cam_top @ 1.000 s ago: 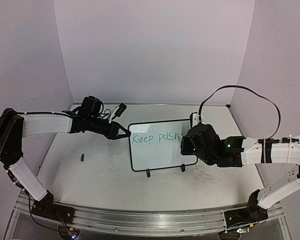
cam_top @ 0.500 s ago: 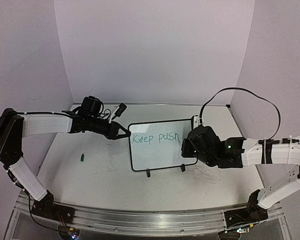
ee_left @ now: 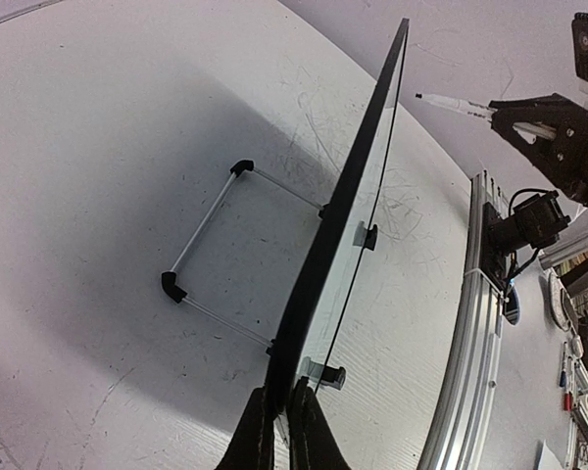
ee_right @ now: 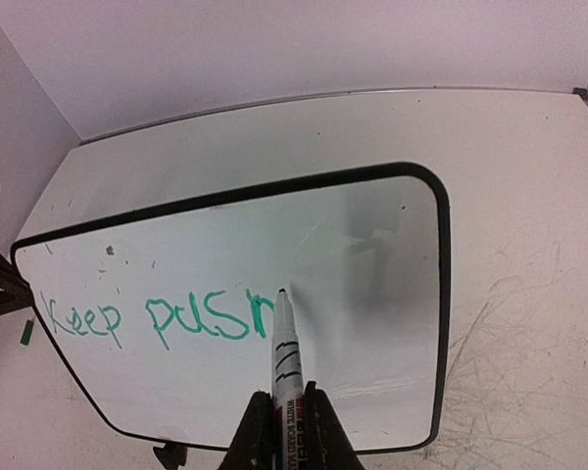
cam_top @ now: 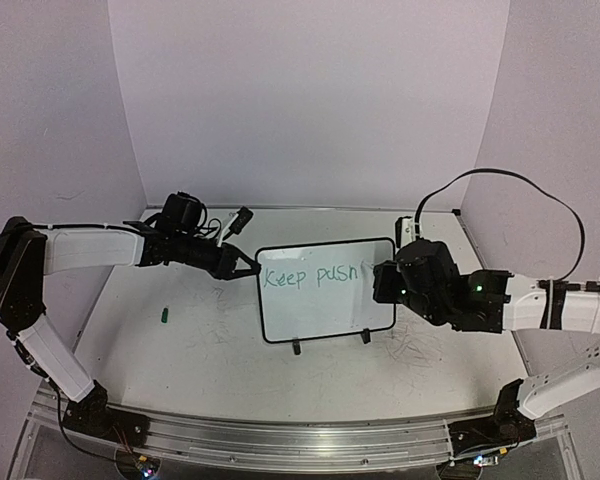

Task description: Write a sentence on the whiteboard

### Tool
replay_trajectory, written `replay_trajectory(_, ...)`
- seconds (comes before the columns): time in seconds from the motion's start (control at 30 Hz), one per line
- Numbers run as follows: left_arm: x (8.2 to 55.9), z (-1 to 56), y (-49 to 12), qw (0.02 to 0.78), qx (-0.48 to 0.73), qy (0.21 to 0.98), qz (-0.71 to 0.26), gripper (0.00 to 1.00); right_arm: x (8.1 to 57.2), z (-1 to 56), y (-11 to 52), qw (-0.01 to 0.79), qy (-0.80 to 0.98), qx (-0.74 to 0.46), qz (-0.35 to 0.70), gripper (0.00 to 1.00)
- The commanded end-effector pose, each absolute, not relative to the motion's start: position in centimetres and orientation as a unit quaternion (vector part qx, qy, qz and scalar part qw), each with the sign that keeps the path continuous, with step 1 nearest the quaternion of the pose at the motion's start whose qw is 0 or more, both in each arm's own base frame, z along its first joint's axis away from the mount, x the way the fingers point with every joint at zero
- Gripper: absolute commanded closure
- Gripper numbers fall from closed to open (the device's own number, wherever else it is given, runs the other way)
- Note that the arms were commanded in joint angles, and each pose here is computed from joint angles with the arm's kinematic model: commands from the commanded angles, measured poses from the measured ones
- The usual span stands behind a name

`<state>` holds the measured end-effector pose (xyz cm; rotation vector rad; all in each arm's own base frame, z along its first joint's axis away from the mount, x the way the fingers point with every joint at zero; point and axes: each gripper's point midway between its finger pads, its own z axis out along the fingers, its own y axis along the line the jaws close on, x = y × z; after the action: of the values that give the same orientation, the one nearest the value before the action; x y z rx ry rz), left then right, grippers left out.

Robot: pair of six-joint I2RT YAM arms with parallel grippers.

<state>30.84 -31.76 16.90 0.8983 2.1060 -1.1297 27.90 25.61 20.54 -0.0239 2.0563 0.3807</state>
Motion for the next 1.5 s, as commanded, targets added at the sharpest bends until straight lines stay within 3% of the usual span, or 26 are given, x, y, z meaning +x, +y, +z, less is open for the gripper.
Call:
replay_trajectory(0.0,31.7,18.6,-31.2,0.330,0.343,0.783,-0.400,1.00,28.6,21.6,25.7,0.520,0.839,-0.012,0.159,1.00)
replay_trajectory(0.9,31.7,18.5,-31.3,0.328,0.344,0.784,-0.400,1.00,29.7,19.4,25.3,0.504,0.855,-0.005,0.122,1.00)
replay_trajectory(1.47,31.8,18.4,-31.3,0.327,0.344,0.784,-0.399,1.00,28.5,19.4,25.9,0.494,0.853,-0.022,0.166,1.00)
